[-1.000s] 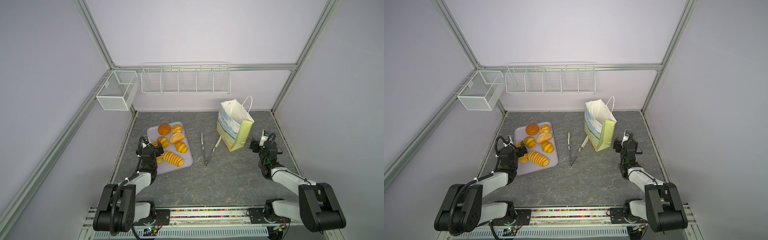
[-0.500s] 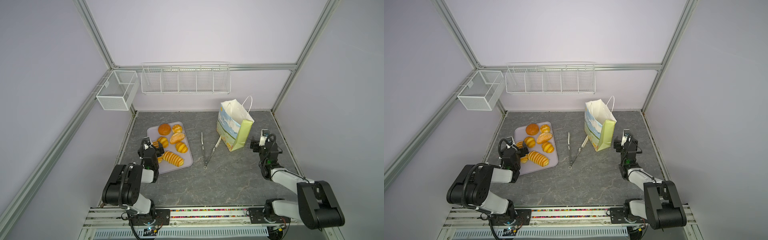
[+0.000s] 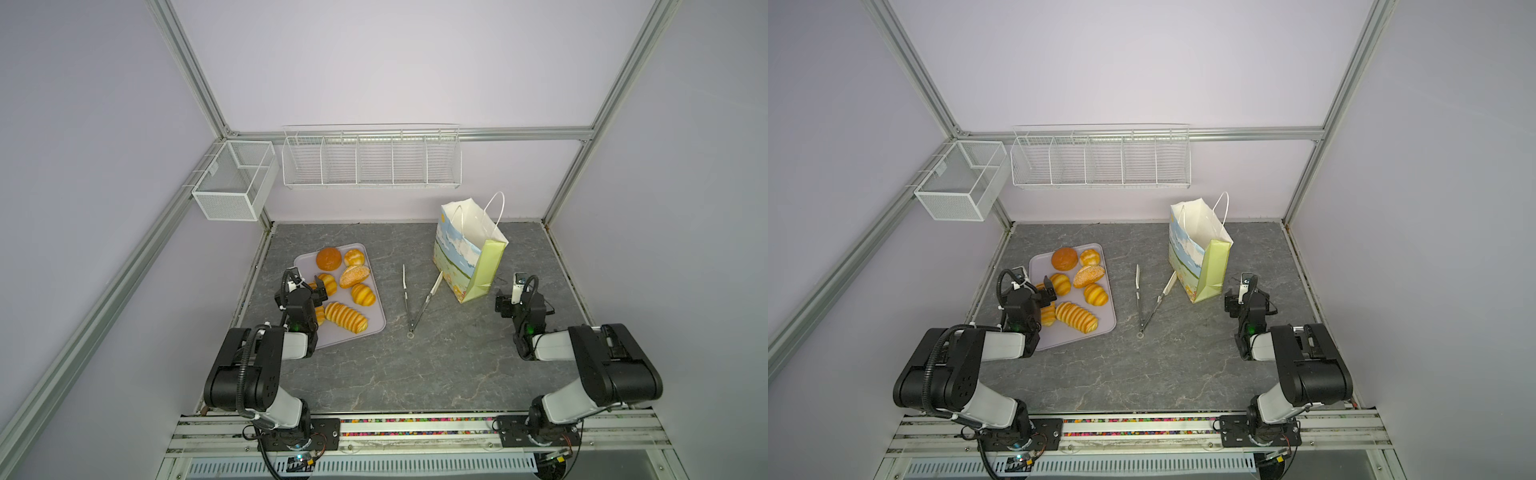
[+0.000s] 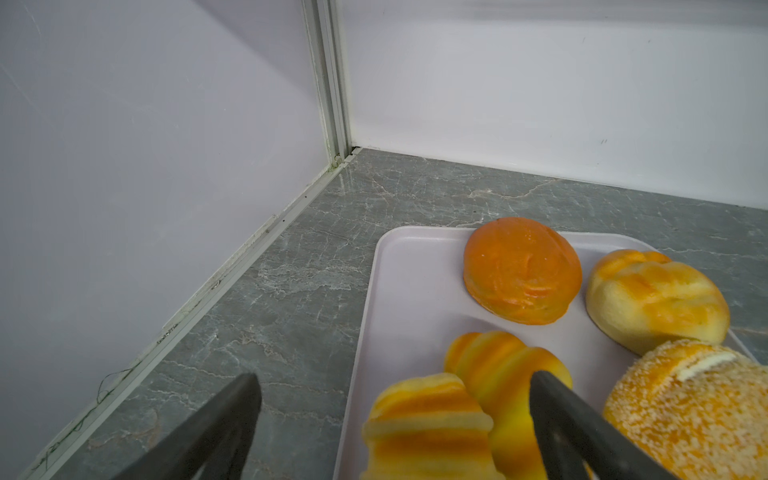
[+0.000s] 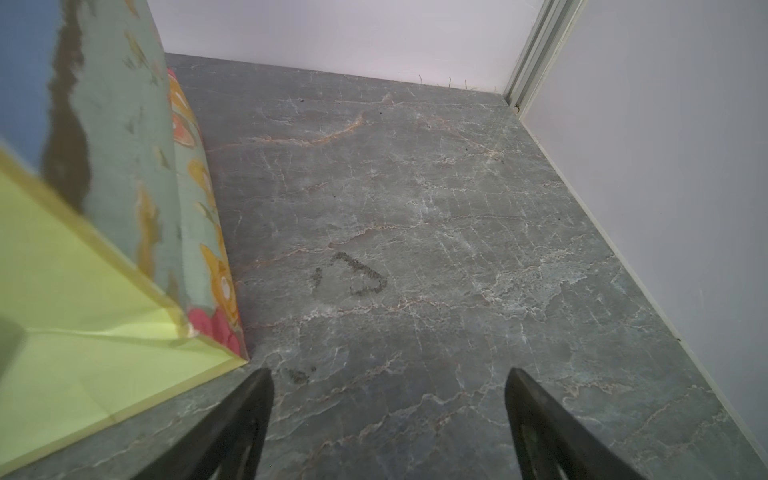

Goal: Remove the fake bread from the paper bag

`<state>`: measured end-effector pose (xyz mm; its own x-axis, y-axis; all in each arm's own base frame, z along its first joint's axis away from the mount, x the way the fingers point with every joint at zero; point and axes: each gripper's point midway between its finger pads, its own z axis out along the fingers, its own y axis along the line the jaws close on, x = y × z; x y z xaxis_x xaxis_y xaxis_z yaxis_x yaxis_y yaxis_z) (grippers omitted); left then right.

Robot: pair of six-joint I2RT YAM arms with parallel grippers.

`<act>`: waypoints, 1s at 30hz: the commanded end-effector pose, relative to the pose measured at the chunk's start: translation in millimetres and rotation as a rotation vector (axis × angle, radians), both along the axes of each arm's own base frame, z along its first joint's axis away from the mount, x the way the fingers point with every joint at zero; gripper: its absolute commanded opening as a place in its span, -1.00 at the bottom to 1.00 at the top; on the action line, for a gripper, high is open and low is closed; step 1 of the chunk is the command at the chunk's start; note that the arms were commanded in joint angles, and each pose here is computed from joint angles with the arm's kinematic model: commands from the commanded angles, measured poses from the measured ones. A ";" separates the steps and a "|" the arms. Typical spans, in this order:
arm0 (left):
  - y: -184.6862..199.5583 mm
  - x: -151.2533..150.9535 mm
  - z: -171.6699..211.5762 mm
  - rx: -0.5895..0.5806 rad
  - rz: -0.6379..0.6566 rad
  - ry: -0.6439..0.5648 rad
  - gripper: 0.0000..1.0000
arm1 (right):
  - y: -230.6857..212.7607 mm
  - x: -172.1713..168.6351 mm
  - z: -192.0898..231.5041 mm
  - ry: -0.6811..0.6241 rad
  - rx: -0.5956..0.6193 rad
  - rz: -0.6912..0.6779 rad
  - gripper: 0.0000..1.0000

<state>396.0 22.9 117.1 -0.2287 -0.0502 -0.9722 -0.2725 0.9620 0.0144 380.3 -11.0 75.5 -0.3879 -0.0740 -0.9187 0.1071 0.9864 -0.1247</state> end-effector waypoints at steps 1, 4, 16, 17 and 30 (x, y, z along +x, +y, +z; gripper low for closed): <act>3.3 2.4 2.0 0.010 0.013 -0.003 0.99 | -3.0 13.3 19.7 -0.059 0.039 0.001 0.78; 3.8 2.2 1.8 0.010 0.014 -0.003 0.99 | -4.0 13.1 19.0 -0.061 0.046 0.004 0.78; 2.9 2.5 2.1 0.010 0.011 -0.003 0.99 | -3.5 13.4 19.4 -0.055 0.046 0.005 0.78; 3.3 2.5 2.3 0.010 0.013 -0.004 0.99 | -3.6 13.3 19.8 -0.057 0.046 0.004 0.78; 3.4 2.6 2.5 0.011 0.013 -0.004 0.99 | -3.4 13.5 17.9 -0.051 0.044 0.006 0.78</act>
<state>396.0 22.9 117.1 -0.2284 -0.0503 -0.9723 -0.2725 0.9620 0.0143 390.3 -16.0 86.5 -0.3604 -0.0419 -0.9319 0.1136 0.9896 -0.0885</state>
